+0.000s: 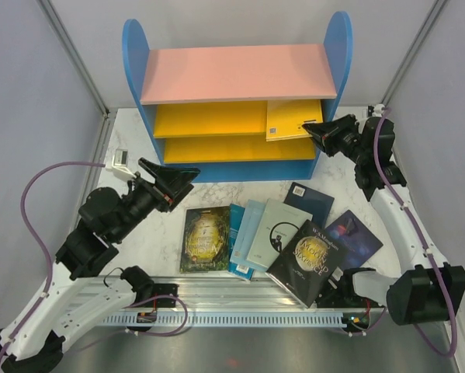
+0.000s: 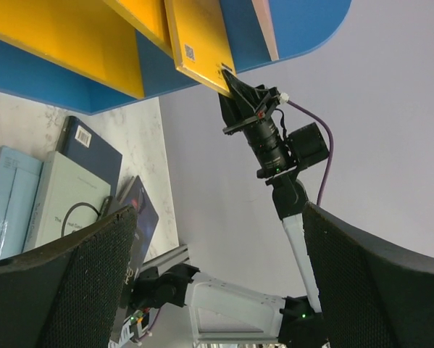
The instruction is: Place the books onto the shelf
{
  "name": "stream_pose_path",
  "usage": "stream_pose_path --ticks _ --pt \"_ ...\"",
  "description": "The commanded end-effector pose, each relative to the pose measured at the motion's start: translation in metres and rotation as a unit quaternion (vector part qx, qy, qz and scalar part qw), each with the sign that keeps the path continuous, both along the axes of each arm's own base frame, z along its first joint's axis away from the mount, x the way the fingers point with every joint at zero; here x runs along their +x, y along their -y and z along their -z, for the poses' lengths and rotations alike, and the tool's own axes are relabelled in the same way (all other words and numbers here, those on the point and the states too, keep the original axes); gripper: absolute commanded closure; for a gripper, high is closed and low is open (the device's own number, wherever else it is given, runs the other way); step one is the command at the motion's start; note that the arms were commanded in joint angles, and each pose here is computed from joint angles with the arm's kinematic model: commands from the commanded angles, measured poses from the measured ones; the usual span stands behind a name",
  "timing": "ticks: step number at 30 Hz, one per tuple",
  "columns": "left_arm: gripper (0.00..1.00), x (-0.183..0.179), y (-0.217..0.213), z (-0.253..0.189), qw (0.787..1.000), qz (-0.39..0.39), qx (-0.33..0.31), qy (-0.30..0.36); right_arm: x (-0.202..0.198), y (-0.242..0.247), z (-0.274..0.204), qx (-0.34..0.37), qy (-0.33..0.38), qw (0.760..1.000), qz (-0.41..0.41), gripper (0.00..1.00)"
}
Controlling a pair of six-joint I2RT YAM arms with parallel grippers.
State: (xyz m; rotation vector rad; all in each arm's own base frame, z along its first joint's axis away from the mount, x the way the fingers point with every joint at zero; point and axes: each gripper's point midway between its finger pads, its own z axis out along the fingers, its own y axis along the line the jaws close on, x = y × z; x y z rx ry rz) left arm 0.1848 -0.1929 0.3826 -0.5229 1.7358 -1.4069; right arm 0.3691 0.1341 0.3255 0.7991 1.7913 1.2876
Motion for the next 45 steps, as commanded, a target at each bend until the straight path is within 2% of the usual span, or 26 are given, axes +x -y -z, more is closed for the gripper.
stream_pose_path --ticks 1,7,8,10,11,12,13,27,33,35,36,40,45 --pt "0.04 0.0 -0.016 0.014 0.999 -0.033 0.018 -0.008 0.014 0.004 -0.043 -0.004 0.069 0.998 0.004 1.0" --pt "0.05 -0.009 -0.028 0.025 0.999 -0.045 0.016 -0.019 0.031 0.017 -0.034 0.003 0.049 0.998 0.027 1.0" --pt "0.05 -0.011 -0.032 0.023 0.999 -0.049 0.01 -0.016 0.033 0.018 -0.032 0.004 0.045 0.999 0.029 0.93" --pt "0.05 -0.013 -0.035 0.024 0.998 -0.052 0.008 -0.017 0.034 0.02 -0.025 0.006 0.036 0.999 0.029 0.66" --pt "0.05 -0.014 -0.037 0.025 0.998 -0.054 0.009 -0.018 0.034 0.021 -0.023 0.007 0.033 0.999 0.03 0.41" --pt "0.05 -0.015 -0.038 0.026 0.998 -0.055 0.011 -0.018 0.032 0.022 -0.019 0.007 0.029 0.999 0.031 0.31" --pt "0.05 -0.016 -0.039 0.024 0.998 -0.056 0.01 -0.017 0.029 0.022 -0.018 0.01 0.027 0.999 0.028 0.02" --pt "0.05 -0.016 -0.041 0.039 0.997 -0.06 0.039 -0.031 -0.017 0.025 0.021 0.006 -0.007 1.0 0.004 0.02" --pt "0.05 -0.013 -0.038 0.1 0.984 -0.054 0.123 -0.121 -0.045 0.005 -0.003 -0.024 0.052 0.997 -0.059 0.02" --pt "0.05 -0.015 -0.035 0.129 0.972 -0.046 0.16 -0.166 -0.068 -0.023 -0.004 -0.034 0.06 0.993 -0.098 0.02" --pt "0.05 -0.015 -0.035 0.145 0.966 -0.044 0.175 -0.187 -0.074 -0.031 0.011 -0.041 0.044 0.993 -0.1 0.02" --pt "0.04 -0.017 -0.04 0.187 0.945 -0.06 0.206 -0.248 -0.137 -0.112 0.059 -0.071 0.009 0.978 -0.198 0.02" --pt "0.02 -0.017 -0.059 0.229 0.919 -0.084 0.251 -0.293 -0.182 -0.158 0.128 -0.139 -0.057 0.955 -0.257 0.02"
